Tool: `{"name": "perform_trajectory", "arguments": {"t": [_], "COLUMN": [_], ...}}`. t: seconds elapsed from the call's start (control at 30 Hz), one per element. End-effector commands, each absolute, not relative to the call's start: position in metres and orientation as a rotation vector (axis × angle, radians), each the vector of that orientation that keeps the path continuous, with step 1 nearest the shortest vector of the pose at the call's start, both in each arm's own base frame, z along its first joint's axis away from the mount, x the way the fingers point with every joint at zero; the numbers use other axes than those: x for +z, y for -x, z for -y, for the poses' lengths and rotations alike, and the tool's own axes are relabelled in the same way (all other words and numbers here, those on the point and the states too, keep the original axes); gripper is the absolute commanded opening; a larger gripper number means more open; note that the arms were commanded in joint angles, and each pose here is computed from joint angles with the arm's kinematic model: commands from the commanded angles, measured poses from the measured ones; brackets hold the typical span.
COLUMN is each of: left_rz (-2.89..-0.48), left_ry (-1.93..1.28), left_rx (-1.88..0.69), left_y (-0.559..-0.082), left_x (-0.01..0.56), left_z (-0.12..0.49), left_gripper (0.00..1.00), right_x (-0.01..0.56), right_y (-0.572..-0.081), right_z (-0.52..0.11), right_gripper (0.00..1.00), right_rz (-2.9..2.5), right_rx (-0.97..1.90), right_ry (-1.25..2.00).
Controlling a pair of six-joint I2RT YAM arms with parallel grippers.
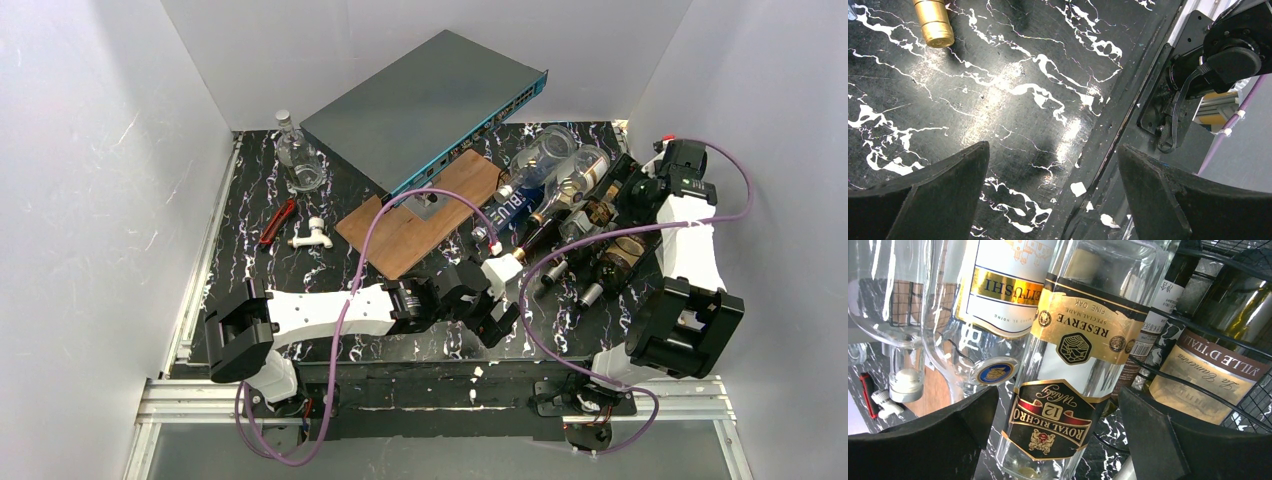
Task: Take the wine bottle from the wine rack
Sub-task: Pick up the wine bottle from the wine rack.
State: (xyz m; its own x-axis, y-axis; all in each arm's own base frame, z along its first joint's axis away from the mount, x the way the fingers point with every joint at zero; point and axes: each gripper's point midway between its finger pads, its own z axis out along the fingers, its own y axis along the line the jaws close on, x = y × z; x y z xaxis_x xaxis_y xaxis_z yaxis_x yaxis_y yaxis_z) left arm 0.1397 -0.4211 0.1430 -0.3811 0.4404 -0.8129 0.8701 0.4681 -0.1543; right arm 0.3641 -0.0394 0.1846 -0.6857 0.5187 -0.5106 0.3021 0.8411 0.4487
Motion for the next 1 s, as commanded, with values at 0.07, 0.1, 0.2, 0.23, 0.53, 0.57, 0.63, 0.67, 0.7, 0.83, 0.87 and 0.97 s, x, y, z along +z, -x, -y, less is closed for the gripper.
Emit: {"name": "perform_trajectory", "arguments": {"t": [0.07, 0.1, 0.2, 0.23, 0.53, 0.57, 0.63, 0.67, 0.7, 0.83, 0.87, 0.97], "left_rz": [-1.957, -1.959, -1.962, -1.963, -1.967, -1.966, -1.966, -1.968, -1.967, -1.968, -1.969, -1.970], "left_ry": [-1.029, -1.027, -1.024, -1.024, -1.028, -1.027, -1.028, -1.030, -1.029, -1.029, -1.029, -1.029], "left_rx": [-0.802, -0.802, -0.804, -0.804, -0.800, -0.800, -0.801, -0.801, -0.802, -0.799, -0.799, -0.797], "left_y": [-0.142, -0.142, -0.142, -0.142, -0.142, -0.142, -0.142, -0.142, -0.142, -0.142, -0.141, -0.142], "left_x": [0.167, 0.167, 0.166, 0.166, 0.164, 0.165, 0.164, 0.164, 0.164, 0.164, 0.164, 0.164], "left_z": [0.418, 0.418, 0.419, 0.419, 0.419, 0.419, 0.419, 0.419, 0.420, 0.420, 0.419, 0.419], "left_gripper": [0.99, 0.99, 0.99, 0.99, 0.99, 0.99, 0.99, 0.99, 0.99, 0.99, 0.99, 0.99], "right_x": [0.193, 0.192, 0.191, 0.189, 0.184, 0.184, 0.182, 0.181, 0.179, 0.172, 0.170, 0.166], "right_y": [-0.374, -0.373, -0.373, -0.374, -0.373, -0.372, -0.372, -0.372, -0.372, -0.371, -0.370, -0.369], "right_z": [0.045, 0.046, 0.046, 0.046, 0.038, 0.035, 0.031, 0.029, 0.028, 0.027, 0.027, 0.028], "right_gripper": [1.00, 1.00, 1.00, 1.00, 1.00, 1.00, 1.00, 1.00, 0.97, 0.95, 0.95, 0.92], "right_rz": [-2.291, -2.291, -2.284, -2.285, -2.295, -2.299, -2.306, -2.310, -2.313, -2.328, -2.332, -2.340], "right_rx": [0.412, 0.402, 0.394, 0.394, 0.411, 0.413, 0.420, 0.421, 0.421, 0.416, 0.414, 0.401], "right_ry": [-0.685, -0.698, -0.742, -0.757, -0.809, -0.808, -0.802, -0.799, -0.800, -0.808, -0.812, -0.822]}}
